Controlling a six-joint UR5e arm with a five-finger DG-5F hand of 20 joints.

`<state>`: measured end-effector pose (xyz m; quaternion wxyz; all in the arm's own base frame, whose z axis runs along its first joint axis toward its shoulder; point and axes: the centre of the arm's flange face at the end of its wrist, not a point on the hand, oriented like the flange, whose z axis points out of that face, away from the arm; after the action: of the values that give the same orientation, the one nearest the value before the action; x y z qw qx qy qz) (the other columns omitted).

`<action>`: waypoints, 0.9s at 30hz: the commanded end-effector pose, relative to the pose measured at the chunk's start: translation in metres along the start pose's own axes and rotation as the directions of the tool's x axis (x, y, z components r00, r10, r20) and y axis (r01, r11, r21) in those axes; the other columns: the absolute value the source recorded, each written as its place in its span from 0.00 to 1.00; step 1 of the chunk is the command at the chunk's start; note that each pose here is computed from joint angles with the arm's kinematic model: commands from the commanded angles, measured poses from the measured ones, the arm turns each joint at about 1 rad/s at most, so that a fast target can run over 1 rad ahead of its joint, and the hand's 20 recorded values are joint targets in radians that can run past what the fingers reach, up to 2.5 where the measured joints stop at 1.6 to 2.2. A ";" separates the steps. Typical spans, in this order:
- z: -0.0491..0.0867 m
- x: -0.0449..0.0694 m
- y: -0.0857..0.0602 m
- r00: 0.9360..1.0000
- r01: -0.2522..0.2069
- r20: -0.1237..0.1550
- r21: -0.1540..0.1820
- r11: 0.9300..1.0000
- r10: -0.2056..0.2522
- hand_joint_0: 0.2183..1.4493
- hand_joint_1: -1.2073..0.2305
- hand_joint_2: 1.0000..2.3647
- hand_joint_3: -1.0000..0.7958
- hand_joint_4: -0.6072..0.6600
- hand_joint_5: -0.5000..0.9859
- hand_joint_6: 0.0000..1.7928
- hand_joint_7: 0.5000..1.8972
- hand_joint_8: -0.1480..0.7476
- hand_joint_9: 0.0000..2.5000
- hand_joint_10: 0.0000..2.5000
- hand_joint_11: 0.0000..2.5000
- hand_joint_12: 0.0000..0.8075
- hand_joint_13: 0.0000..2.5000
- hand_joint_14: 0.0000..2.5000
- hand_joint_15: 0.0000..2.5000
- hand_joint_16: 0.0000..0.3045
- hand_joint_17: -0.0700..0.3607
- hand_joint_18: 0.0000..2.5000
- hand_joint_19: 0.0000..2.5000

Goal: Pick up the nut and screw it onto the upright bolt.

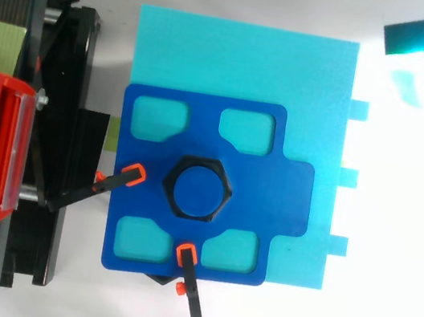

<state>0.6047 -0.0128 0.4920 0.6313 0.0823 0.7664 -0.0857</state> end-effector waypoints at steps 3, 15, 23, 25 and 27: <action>0.000 0.000 0.000 1.000 0.000 0.000 0.000 1.000 0.000 0.22 0.65 0.00 0.28 0.50 0.13 0.28 0.07 0.54 0.00 0.00 0.00 0.48 0.00 0.00 0.00 0.18 0.45 0.00 0.00; 0.000 0.000 0.000 1.000 0.000 0.000 0.000 1.000 0.000 0.22 0.59 0.00 0.28 0.54 0.13 0.28 0.02 0.57 0.11 0.00 0.00 0.47 0.04 0.00 0.00 0.18 0.45 0.00 0.00; 0.000 0.000 0.000 1.000 0.000 0.000 0.000 1.000 0.000 0.22 0.58 0.00 0.28 0.57 0.13 0.28 0.04 0.54 0.13 0.00 0.00 0.46 0.07 0.00 0.00 0.17 0.44 0.00 0.00; 0.000 0.000 0.000 1.000 0.000 0.000 0.000 1.000 0.000 0.22 0.58 0.00 0.28 0.57 0.13 0.28 0.04 0.51 0.10 0.00 0.00 0.46 0.06 0.00 0.00 0.17 0.44 0.00 0.00; 0.000 0.000 0.000 1.000 0.000 0.000 0.000 1.000 0.000 0.23 0.58 0.00 0.28 0.56 0.13 0.28 0.05 0.50 0.07 0.00 0.00 0.46 0.05 0.00 0.00 0.17 0.44 0.00 0.00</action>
<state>0.6047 -0.0127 0.4921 0.6314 0.0823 0.7663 -0.0856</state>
